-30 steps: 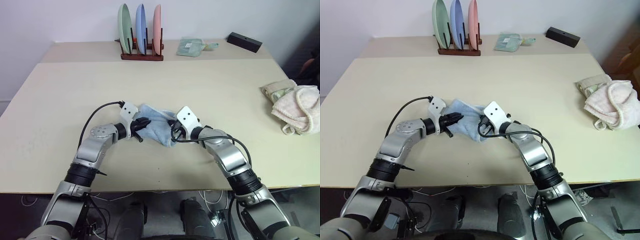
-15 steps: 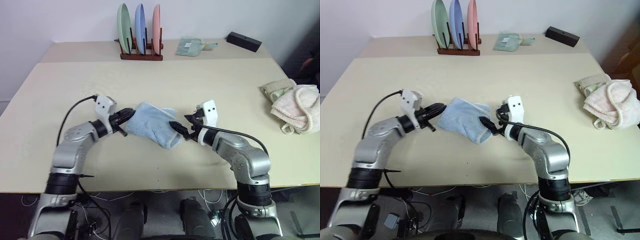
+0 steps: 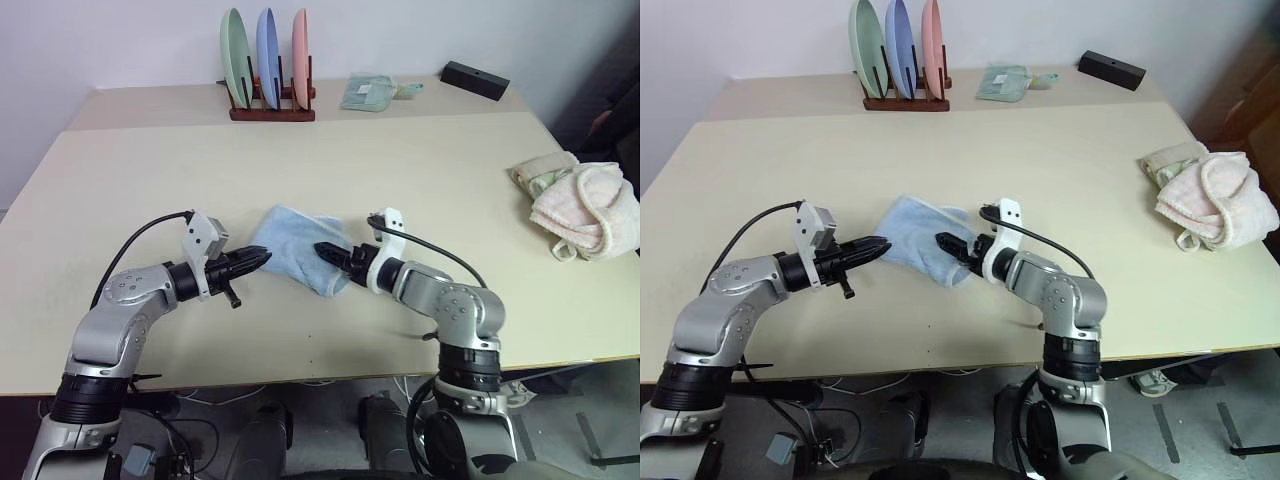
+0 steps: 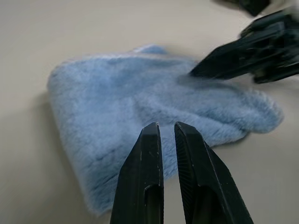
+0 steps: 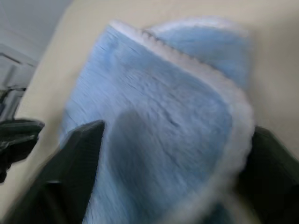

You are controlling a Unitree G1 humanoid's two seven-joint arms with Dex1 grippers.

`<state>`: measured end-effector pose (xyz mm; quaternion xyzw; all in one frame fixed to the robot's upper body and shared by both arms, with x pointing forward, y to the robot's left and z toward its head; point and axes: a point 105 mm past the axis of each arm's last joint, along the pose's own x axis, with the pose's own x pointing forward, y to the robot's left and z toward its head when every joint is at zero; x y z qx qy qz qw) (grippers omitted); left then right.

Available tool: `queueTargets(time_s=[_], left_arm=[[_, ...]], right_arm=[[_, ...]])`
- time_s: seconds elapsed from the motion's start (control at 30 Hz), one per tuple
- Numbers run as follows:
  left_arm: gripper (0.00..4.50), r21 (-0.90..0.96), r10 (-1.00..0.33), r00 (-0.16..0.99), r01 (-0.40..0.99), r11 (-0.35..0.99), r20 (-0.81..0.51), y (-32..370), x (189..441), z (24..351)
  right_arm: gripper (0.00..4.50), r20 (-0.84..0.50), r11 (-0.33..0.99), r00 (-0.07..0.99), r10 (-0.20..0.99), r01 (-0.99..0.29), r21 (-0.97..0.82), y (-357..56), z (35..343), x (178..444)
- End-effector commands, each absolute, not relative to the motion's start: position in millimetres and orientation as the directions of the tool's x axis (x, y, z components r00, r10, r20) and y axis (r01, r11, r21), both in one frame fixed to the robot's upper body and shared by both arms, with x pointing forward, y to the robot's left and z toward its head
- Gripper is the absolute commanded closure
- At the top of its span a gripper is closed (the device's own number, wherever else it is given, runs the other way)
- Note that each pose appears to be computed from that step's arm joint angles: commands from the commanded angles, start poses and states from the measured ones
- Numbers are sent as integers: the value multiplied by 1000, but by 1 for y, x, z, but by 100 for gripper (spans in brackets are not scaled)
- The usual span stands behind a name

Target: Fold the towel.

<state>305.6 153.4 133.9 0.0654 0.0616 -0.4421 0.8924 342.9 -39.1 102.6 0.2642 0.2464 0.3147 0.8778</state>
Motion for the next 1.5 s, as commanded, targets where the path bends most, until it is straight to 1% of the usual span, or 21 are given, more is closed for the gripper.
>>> queueTargets(time_s=[0.03, 0.17, 0.27, 0.33, 0.43, 0.5, 0.53, 0.57, 0.63, 0.67, 0.73, 0.8, 0.87, 0.93, 1.0, 1.07, 1.2, 1.33, 1.43, 1.47, 1.5], left_arm=[[401, 85, -782, 604, 797, 598, -154, 152, 303, 140], [401, 75, -773, 614, 788, 611, -157, 152, 300, 136], [401, 68, -771, 616, 786, 614, -162, 148, 299, 132], [401, 67, -770, 617, 786, 615, -161, 146, 299, 131], [401, 68, -767, 623, 781, 621, -152, 143, 301, 131], [401, 67, -766, 625, 780, 623, -149, 142, 302, 131], [401, 67, -765, 627, 778, 625, -145, 140, 303, 130], [401, 67, -765, 628, 777, 626, -142, 139, 305, 130], [401, 67, -766, 628, 777, 626, -138, 135, 307, 129], [401, 66, -770, 624, 781, 621, -134, 131, 308, 128], [401, 64, -779, 615, 788, 612, -123, 123, 311, 128], [401, 62, -786, 607, 794, 604, -114, 118, 314, 128], [401, 61, -791, 603, 798, 600, -109, 115, 315, 128], [401, 62, -791, 602, 799, 599, -108, 115, 316, 128], [401, 65, -816, 568, 823, 565, -109, 102, 316, 128], [401, 67, -826, 553, 833, 549, -110, 97, 317, 127], [401, 65, -827, 551, 834, 547, -111, 96, 317, 126], [401, 63, -826, 552, 834, 548, -112, 97, 315, 125], [401, 61, -824, 554, 832, 551, -117, 97, 312, 122], [401, 61, -824, 554, 832, 551, -117, 97, 312, 122], [401, 61, -824, 554, 832, 551, -116, 96, 312, 122]], right_arm=[[243, -217, 630, 684, 697, -439, 640, -28, 112, 348], [448, -184, 618, 698, 692, -442, 650, -28, 119, 348], [448, -139, 617, 734, 665, -435, 655, -38, 129, 349], [448, -93, 630, 780, 618, -421, 653, -53, 140, 352], [448, -3, 675, 891, 453, -341, 654, -103, 164, 362], [448, 10, 690, 917, 398, -307, 655, -119, 169, 363], [448, 13, 725, 967, 255, -200, 659, -159, 173, 365], [448, 14, 736, 992, 122, -100, 670, -196, 177, 364], [448, -3, 713, 993, -115, 85, 696, -258, 181, 353], [448, -39, 682, 975, -219, 182, 708, -285, 176, 342], [448, -112, 598, 924, -366, 325, 732, -323, 163, 321], [448, -171, 517, 882, -440, 405, 754, -341, 149, 306], [448, -208, 466, 855, -475, 444, 765, -348, 142, 299], [448, -218, 452, 850, -480, 453, 768, -349, 141, 297], [448, -258, 447, 863, -435, 455, 770, -337, 130, 297], [448, -275, 444, 868, -414, 456, 771, -332, 125, 296], [448, -282, 448, 870, -405, 457, 768, -328, 125, 295], [448, -275, 463, 893, -357, 425, 778, -318, 127, 296], [342, -269, 455, 904, -333, 404, 794, -312, 129, 294], [299, -270, 452, 903, -335, 405, 795, -313, 129, 294], [235, -270, 456, 895, -356, 418, 785, -317, 130, 292]])
